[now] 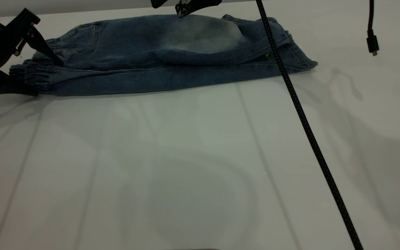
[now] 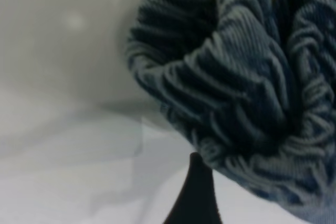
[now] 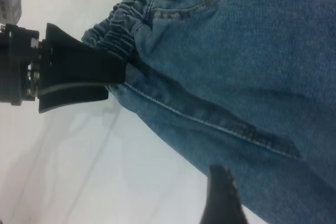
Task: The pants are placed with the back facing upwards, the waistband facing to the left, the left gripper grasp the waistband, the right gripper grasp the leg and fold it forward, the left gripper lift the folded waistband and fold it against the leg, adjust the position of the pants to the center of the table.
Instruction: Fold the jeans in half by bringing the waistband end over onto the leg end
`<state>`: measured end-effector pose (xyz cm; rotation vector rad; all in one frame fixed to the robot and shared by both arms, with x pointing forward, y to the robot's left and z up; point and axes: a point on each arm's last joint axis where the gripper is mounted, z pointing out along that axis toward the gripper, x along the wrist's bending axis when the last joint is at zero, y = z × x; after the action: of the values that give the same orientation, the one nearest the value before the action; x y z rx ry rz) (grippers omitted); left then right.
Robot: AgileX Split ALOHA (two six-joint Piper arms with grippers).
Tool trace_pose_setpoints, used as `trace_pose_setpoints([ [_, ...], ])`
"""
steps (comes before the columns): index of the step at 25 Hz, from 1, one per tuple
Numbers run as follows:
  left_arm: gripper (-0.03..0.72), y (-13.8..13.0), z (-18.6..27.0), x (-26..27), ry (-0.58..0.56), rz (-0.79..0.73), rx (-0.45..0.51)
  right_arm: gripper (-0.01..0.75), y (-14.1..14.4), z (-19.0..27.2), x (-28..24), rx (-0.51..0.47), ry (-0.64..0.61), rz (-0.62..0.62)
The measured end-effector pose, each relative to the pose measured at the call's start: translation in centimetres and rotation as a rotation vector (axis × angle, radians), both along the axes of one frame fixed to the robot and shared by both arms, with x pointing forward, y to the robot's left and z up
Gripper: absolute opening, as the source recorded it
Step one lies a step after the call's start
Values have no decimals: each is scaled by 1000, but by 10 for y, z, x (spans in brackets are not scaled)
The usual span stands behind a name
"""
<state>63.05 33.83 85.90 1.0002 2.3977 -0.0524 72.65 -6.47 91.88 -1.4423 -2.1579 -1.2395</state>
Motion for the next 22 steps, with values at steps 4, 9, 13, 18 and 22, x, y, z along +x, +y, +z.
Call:
trace_pose_setpoints([
  [4,587,4,-4,2,-9,55,24,403,0,0,0,0,2,2],
  [9,523,5,-9,2,2,65,24,403,0,0,-1,1,5,5],
  [13,311,4,-17,1,22,71,19,403,1,0,-3,3,18,23],
  [18,91,6,-12,3,-11,37,61,403,1,0,-4,8,30,33],
  [22,90,4,17,6,-103,-56,126,403,1,0,2,14,8,-29],
])
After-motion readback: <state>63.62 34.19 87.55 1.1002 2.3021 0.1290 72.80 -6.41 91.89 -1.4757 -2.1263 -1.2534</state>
